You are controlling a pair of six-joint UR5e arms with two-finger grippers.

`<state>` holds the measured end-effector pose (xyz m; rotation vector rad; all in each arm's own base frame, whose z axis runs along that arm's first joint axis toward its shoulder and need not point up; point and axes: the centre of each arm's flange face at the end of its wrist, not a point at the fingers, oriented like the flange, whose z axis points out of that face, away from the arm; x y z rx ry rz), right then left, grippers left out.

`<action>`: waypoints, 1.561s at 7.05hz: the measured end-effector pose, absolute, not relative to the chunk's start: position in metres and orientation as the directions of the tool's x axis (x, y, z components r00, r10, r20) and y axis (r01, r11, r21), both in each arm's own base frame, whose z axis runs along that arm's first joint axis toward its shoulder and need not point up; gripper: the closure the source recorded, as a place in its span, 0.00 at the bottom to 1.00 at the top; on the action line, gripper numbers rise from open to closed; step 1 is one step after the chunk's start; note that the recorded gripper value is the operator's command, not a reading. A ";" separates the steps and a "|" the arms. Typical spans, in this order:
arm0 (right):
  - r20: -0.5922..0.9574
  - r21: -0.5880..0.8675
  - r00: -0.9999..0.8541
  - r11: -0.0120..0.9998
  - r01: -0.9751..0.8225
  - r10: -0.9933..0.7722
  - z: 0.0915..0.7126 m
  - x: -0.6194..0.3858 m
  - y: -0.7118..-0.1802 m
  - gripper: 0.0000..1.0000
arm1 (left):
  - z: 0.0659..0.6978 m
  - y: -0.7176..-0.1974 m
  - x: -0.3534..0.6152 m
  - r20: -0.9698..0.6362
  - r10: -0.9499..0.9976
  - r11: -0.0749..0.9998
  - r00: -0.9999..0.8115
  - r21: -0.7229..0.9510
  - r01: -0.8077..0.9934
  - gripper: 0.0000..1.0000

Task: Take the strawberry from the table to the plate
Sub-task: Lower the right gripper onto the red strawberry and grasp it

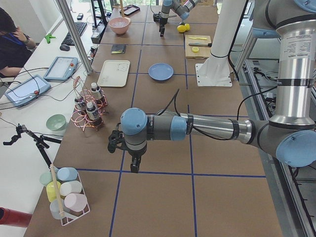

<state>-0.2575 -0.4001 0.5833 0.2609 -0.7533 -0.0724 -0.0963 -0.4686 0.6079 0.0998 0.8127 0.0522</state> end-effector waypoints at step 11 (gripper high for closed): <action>0.688 0.276 0.703 0.961 -0.029 -0.177 0.550 -0.255 -0.395 1.00 | 0.607 -0.469 -0.095 -0.724 0.089 0.994 0.684 0.112 -0.011 0.00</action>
